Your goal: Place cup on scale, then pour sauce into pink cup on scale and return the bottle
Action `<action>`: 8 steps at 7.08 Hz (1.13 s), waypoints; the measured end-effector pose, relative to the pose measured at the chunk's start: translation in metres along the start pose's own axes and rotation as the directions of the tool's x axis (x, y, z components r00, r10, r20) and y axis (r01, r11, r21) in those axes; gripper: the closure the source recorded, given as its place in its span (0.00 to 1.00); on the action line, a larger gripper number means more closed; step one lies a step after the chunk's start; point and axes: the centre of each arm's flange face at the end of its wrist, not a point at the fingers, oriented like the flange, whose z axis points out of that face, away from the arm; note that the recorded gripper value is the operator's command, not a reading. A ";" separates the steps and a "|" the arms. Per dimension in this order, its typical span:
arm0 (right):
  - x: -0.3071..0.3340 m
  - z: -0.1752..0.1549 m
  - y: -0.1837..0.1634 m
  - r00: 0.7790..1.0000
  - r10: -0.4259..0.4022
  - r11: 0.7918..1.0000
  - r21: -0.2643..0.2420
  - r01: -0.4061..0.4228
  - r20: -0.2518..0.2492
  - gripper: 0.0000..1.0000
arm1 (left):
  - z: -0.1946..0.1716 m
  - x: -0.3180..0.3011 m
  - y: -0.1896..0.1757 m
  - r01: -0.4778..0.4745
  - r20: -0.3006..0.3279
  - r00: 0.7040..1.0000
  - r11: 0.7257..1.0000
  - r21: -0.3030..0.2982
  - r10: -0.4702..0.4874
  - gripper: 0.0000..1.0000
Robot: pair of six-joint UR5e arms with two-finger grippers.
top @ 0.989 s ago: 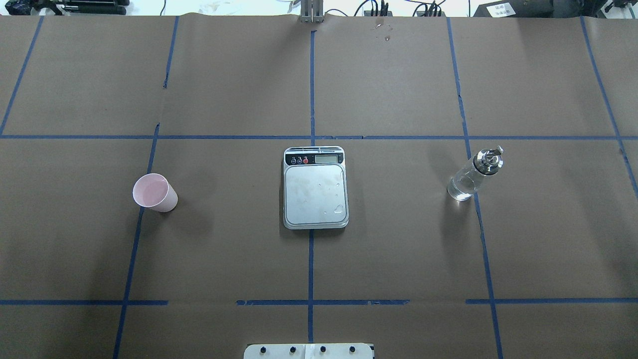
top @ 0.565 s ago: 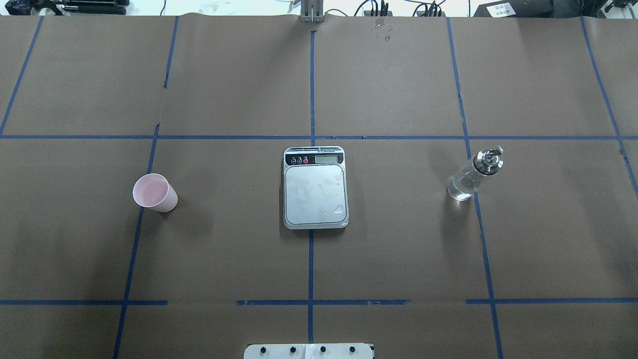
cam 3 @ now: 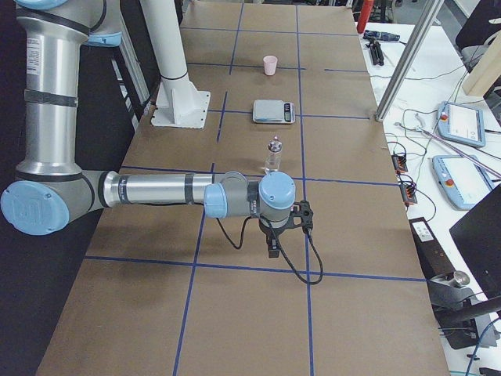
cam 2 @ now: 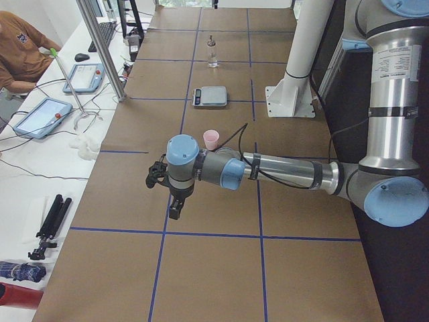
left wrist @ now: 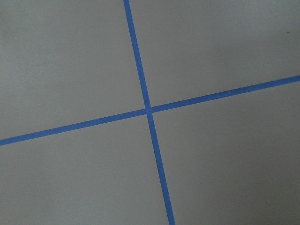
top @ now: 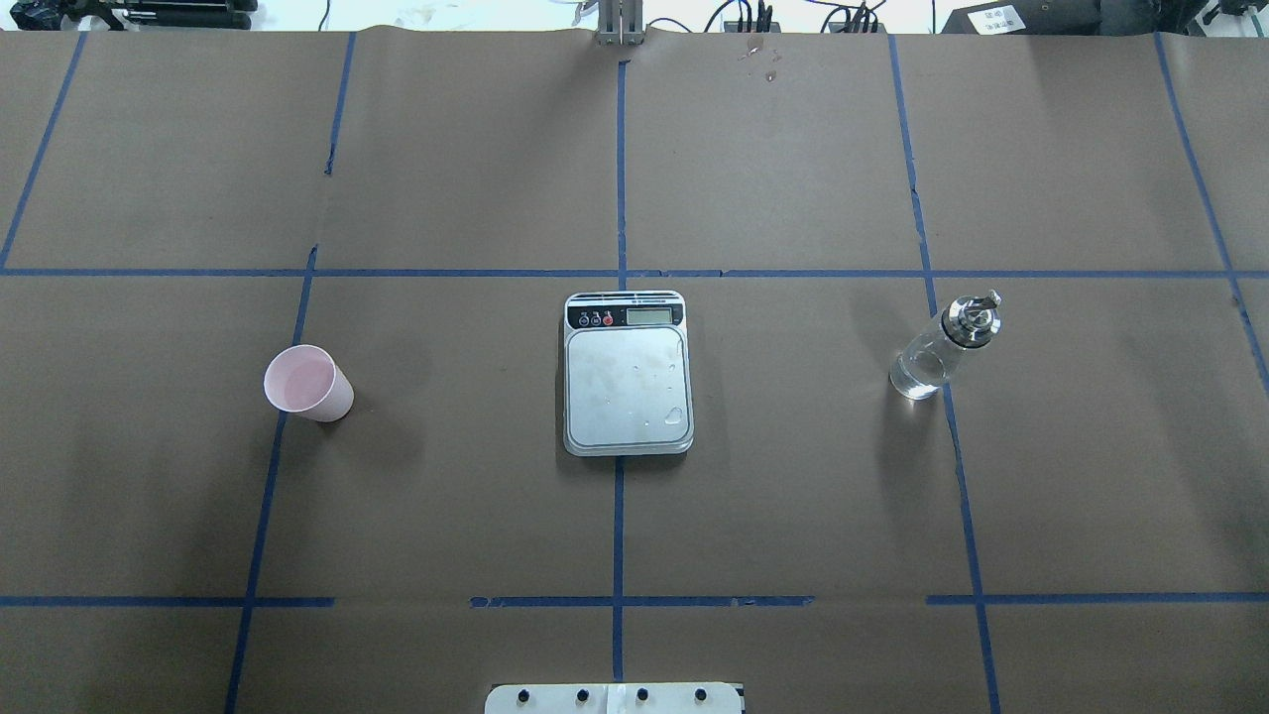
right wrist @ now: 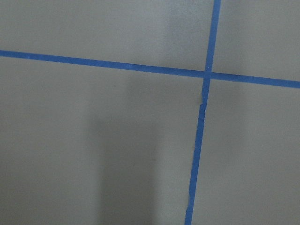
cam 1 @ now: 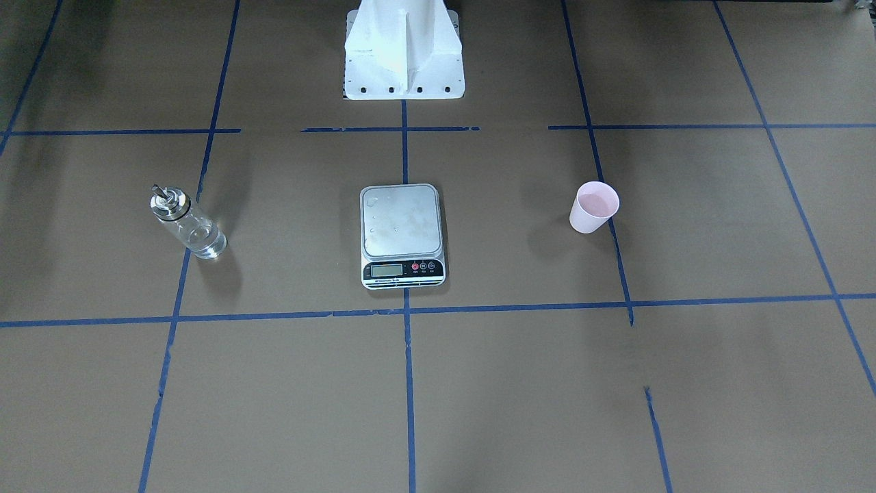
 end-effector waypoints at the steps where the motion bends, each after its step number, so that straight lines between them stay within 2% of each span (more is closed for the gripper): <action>1: -0.002 0.003 0.000 1.000 -0.004 1.000 -0.006 0.004 0.001 0.00 | 0.010 0.017 -0.004 -0.044 -0.091 0.995 0.999 0.006 0.044 0.00; 3: -0.006 0.006 -0.003 1.000 -0.016 1.000 -0.013 0.016 0.003 0.00 | 0.049 0.096 -0.011 -0.177 -0.233 0.957 0.984 -0.002 0.172 0.00; 5: -0.018 0.010 -0.011 0.999 -0.041 0.999 -0.019 0.041 0.007 0.00 | 0.058 0.177 -0.026 -0.100 -0.302 0.949 0.995 -0.016 0.091 0.01; 6: -0.024 0.011 -0.014 0.998 -0.063 0.998 -0.013 0.063 0.018 0.00 | 0.069 0.220 -0.038 -0.045 -0.311 0.950 0.998 -0.042 0.029 0.02; 8: -0.040 0.016 -0.019 0.989 -0.146 0.989 0.028 0.145 0.036 0.00 | 0.098 0.276 -0.044 0.032 -0.270 0.961 0.997 -0.074 -0.051 0.02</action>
